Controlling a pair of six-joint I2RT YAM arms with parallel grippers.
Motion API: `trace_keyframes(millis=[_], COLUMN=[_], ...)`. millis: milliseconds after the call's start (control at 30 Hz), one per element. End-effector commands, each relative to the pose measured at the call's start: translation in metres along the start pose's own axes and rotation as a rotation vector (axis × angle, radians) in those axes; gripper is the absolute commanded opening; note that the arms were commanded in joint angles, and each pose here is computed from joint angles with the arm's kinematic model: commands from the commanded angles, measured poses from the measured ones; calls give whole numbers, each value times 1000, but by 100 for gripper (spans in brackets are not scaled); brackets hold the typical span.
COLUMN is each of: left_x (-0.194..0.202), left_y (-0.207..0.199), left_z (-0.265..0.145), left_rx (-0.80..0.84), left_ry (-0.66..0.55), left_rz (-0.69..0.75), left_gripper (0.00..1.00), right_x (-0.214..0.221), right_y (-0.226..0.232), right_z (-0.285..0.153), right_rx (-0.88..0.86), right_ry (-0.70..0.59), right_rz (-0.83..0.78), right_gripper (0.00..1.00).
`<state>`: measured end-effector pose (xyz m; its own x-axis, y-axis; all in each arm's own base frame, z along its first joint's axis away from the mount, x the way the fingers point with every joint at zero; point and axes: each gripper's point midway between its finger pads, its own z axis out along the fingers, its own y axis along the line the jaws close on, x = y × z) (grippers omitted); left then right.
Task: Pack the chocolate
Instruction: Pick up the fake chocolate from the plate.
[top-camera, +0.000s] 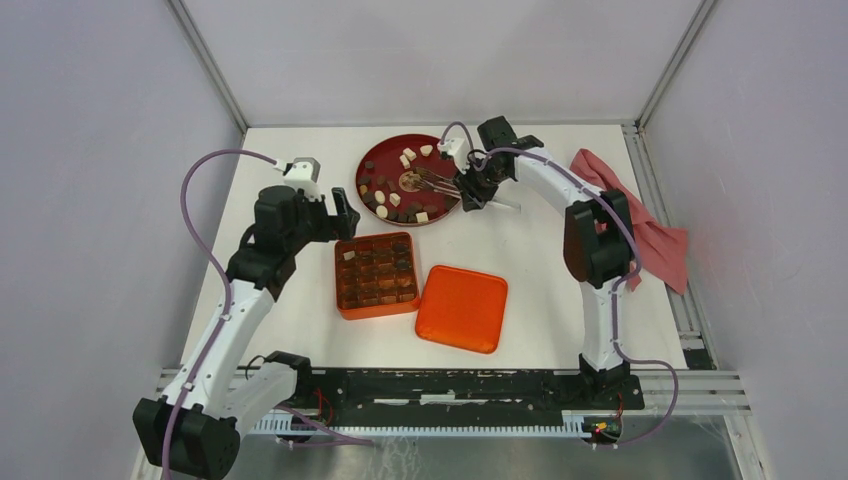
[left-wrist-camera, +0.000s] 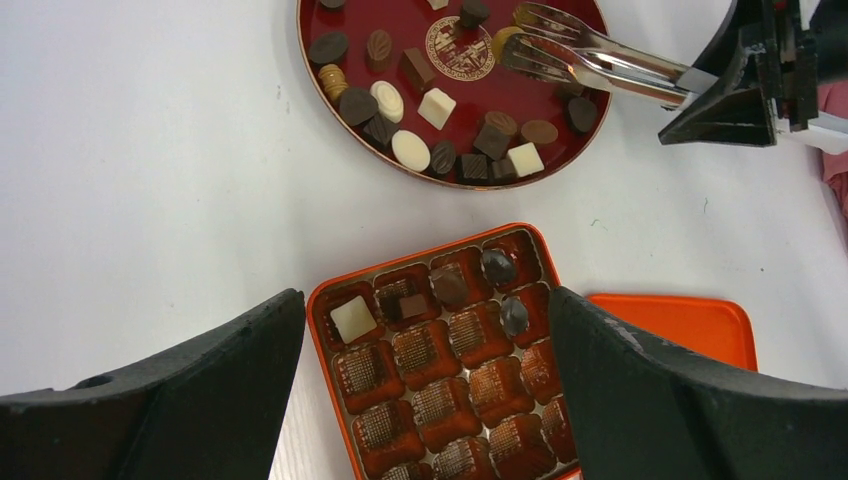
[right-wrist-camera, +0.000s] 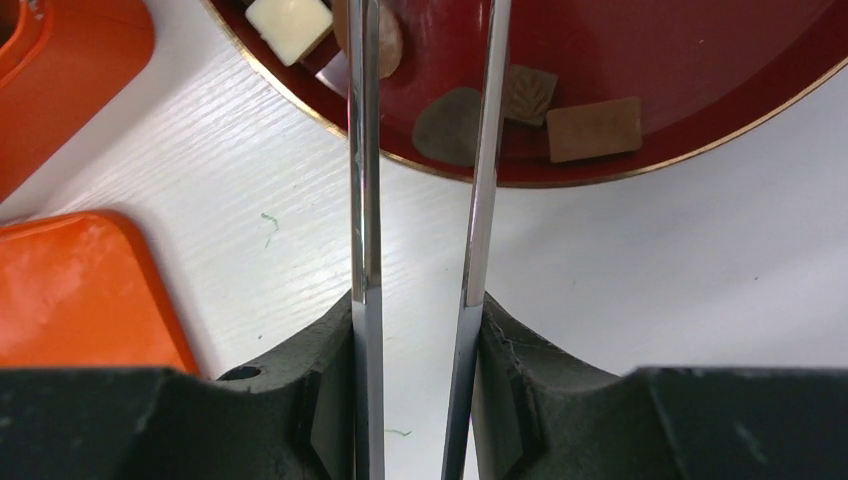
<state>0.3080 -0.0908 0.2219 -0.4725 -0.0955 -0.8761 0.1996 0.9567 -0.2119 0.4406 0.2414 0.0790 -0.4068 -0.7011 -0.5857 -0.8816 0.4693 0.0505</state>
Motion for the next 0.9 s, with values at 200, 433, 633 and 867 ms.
trace_keyframes(millis=[200, 433, 633, 867], left_x=[-20, -26, -24, -23], left_y=[7, 12, 16, 19], left_z=[-14, -21, -18, -18], left_rx=[-40, -69, -92, -104], left_ry=[-104, -153, -142, -138], left_rz=[52, 51, 49, 51], left_gripper=[95, 95, 95, 95], right_x=[-17, 6, 20, 19], right_y=[61, 113, 152, 162], right_z=[-64, -71, -60, -42], right_rx=[-104, -179, -196, -177], right_ry=[-219, -239, -220, -155], right_rz=[-154, -294, -458, -488], right_gripper=[0, 0, 0, 1])
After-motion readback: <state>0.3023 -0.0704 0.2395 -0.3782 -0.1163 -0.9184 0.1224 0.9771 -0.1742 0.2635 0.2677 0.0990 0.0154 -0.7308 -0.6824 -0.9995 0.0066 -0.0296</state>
